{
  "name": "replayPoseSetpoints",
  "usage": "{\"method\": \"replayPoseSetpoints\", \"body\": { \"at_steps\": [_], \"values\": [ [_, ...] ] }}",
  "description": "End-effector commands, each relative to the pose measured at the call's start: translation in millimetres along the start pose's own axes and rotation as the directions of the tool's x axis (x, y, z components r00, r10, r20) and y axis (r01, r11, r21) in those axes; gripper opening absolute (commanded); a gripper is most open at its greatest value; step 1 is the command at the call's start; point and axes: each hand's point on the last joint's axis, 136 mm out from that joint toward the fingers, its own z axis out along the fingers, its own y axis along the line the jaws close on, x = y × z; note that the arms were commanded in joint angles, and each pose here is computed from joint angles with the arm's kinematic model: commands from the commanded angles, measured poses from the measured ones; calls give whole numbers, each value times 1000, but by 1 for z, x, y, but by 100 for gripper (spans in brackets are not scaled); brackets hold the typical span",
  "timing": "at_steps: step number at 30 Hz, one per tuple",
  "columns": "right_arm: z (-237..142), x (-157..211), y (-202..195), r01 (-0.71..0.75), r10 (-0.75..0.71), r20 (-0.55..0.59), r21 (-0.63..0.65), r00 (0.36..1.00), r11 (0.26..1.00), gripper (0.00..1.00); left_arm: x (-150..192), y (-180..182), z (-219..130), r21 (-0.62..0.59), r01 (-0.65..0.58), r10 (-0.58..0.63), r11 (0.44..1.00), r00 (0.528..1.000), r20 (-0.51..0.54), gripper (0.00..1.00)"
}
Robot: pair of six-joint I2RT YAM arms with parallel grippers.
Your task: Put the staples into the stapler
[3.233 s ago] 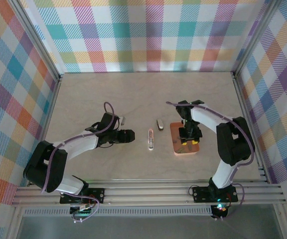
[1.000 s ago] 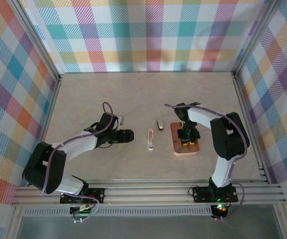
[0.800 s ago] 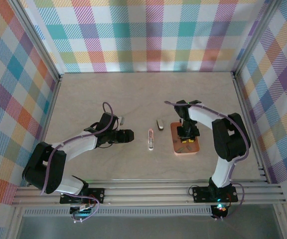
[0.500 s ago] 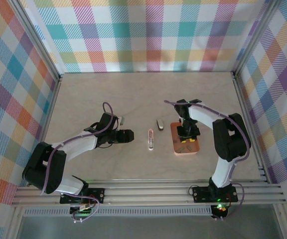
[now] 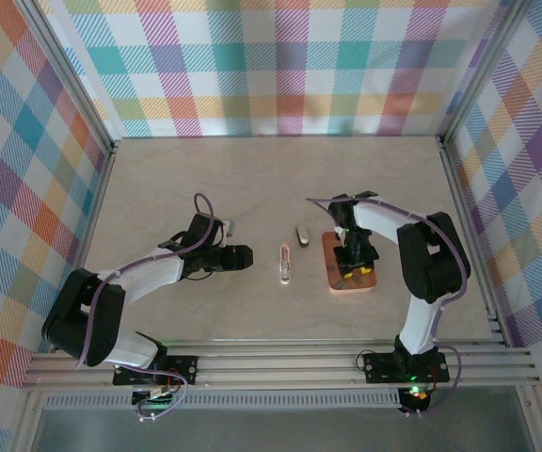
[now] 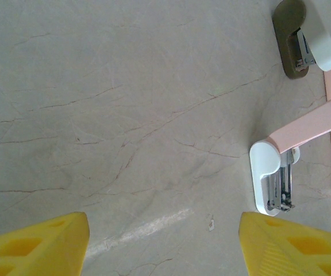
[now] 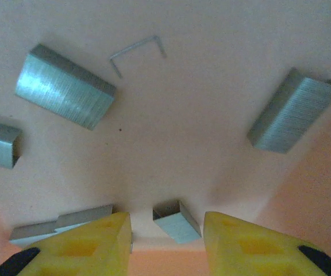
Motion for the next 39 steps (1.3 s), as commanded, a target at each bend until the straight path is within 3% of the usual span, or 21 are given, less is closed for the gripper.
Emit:
{"method": "replayPoseSetpoints", "body": {
  "at_steps": [1, 9, 19, 32, 39],
  "values": [
    [5, 8, 2, 23, -22, -52, 7, 998, 1000, 38, -1, 1, -2, 0, -9, 9, 1000, 1000, -10, 70],
    [12, 8, -8, 13, -6, -87, 72, 996, 997, 35, -1, 2, -4, -4, -9, 9, 1000, 1000, -8, 70],
    [24, 3, -2, 6, -2, -85, 45, 996, 999, 27, -3, 1, -6, -9, -11, 11, 1000, 1000, 0, 70],
    [-27, -15, -2, -28, 25, 106, 22, 994, 999, 24, -6, -3, -13, -1, -15, 15, 1000, 1000, 17, 70],
    [-40, -21, 1, -34, 34, 150, -1, 988, 999, 23, -8, -4, -14, 1, -14, 14, 1000, 1000, 21, 70]
  ]
}}
